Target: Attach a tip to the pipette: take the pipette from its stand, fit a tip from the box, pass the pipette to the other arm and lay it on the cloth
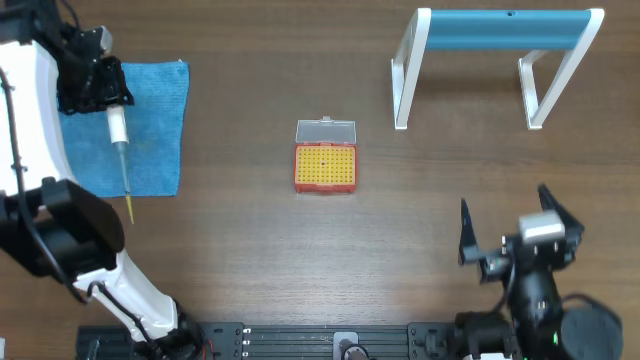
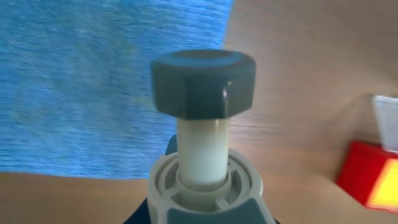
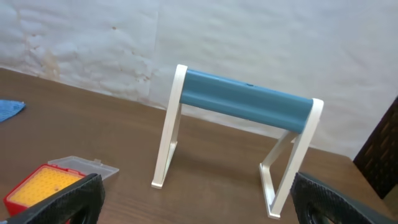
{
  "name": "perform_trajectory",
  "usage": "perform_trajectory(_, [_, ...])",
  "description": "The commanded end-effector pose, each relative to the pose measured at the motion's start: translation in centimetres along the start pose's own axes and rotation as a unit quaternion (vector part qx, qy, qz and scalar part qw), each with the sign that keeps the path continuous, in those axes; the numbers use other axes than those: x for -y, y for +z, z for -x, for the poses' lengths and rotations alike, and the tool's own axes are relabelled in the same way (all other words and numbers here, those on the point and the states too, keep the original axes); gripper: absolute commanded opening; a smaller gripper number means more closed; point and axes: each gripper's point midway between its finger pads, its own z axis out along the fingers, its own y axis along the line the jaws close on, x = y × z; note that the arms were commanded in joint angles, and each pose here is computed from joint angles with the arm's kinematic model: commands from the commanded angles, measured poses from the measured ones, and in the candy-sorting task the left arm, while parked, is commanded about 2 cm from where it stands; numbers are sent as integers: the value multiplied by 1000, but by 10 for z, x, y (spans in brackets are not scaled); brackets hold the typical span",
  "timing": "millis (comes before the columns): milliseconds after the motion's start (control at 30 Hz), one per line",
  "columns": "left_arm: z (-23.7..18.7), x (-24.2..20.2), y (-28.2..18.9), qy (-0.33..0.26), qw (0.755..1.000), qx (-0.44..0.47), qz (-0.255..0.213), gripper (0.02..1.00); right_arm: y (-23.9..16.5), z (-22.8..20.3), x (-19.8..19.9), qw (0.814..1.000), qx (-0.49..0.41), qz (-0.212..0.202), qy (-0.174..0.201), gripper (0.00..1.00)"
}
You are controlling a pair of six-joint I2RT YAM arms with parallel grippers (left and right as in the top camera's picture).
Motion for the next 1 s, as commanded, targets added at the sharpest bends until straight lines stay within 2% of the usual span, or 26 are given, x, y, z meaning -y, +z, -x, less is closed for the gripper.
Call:
perform_trajectory(33, [7, -24, 6, 44, 997, -10, 59, 27, -27, -4, 1, 998, 51, -25, -8, 974])
perform_trajectory(233, [7, -36, 35, 54, 996, -42, 60, 27, -10, -42, -5, 1000, -13, -14, -2, 974])
perform_trajectory(333, [7, -43, 49, 49, 996, -54, 58, 27, 4, -68, -8, 999, -37, -12, 17, 974])
perform_trajectory(567, [22, -52, 66, 46, 996, -38, 61, 27, 45, -92, -9, 1000, 3, -20, 21, 974])
perform_trajectory(700, [30, -46, 72, 53, 996, -30, 62, 25, 72, -119, -13, 997, 44, -26, 58, 974])
perform_trajectory(767, [36, -42, 75, 51, 996, -20, 65, 25, 79, -131, -15, 995, 64, -30, 69, 974])
perform_trajectory(1000, [71, -36, 80, 42, 996, 46, 70, 25, 80, -141, -16, 997, 40, -29, 66, 974])
